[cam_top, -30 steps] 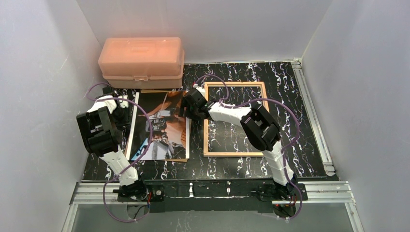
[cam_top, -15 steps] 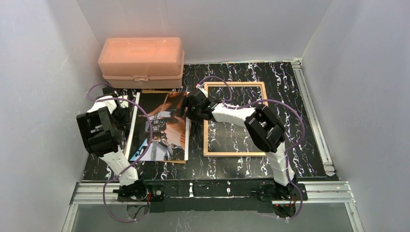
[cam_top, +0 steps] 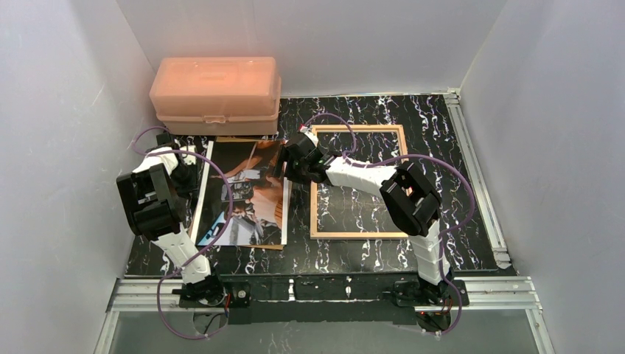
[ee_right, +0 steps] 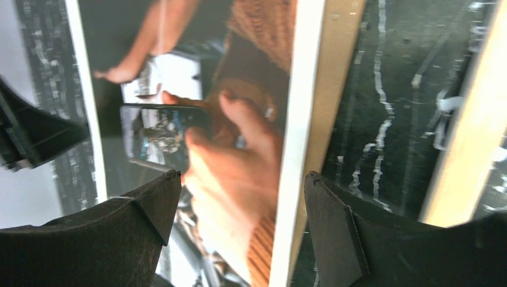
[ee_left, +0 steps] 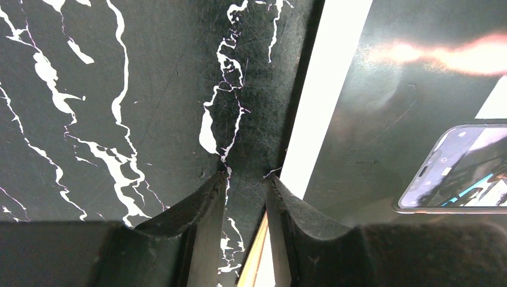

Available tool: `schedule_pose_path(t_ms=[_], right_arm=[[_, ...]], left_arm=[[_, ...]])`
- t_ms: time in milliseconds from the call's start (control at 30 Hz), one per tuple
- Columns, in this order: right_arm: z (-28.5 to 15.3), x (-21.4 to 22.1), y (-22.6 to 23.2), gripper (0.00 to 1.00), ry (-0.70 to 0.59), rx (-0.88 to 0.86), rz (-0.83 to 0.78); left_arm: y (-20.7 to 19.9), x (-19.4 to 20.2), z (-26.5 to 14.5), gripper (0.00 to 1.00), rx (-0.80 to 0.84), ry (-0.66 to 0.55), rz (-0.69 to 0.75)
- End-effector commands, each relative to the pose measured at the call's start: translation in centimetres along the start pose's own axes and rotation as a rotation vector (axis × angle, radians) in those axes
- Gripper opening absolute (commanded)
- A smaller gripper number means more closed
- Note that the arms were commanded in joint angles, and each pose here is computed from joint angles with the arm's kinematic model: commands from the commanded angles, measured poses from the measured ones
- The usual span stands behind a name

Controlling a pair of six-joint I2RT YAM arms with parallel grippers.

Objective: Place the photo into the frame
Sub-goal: Pick up the photo frame item at the center of the board.

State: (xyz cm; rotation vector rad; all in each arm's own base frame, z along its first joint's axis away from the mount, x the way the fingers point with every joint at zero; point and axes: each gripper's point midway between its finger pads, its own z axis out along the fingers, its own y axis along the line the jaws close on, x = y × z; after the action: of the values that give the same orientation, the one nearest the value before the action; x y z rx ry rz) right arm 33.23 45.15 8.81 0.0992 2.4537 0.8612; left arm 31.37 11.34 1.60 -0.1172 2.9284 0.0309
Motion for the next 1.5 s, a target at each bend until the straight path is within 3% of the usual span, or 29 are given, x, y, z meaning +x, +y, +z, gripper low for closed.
schedule_pose_path(t_ms=[0, 333, 933, 1133, 1467], right_arm=[[-1.5, -1.0, -1.8, 0.84, -0.046, 0.113, -0.064], [0.1, 4.2, -3.2, 0.85, 0.077, 0.148, -0.113], [0.7, 8.4, -4.1, 0.86, 0.156, 0.235, -0.156], [1.0, 9.3, -2.8, 0.86, 0.173, 0.194, -0.149], [-1.6, 6.5, 2.6, 0.86, 0.107, 0.019, -0.077]], left_arm=[[-1.6, 3.4, 1.7, 0.29, 0.069, 0.118, 0.010], [-2.4, 4.3, 1.4, 0.27, 0.100, 0.122, 0.003], [-2.6, 4.7, 1.5, 0.24, 0.108, 0.129, 0.011], [-2.7, 5.0, 1.7, 0.19, 0.119, 0.143, 0.016], [-2.8, 5.0, 1.8, 0.12, 0.124, 0.142, 0.022]])
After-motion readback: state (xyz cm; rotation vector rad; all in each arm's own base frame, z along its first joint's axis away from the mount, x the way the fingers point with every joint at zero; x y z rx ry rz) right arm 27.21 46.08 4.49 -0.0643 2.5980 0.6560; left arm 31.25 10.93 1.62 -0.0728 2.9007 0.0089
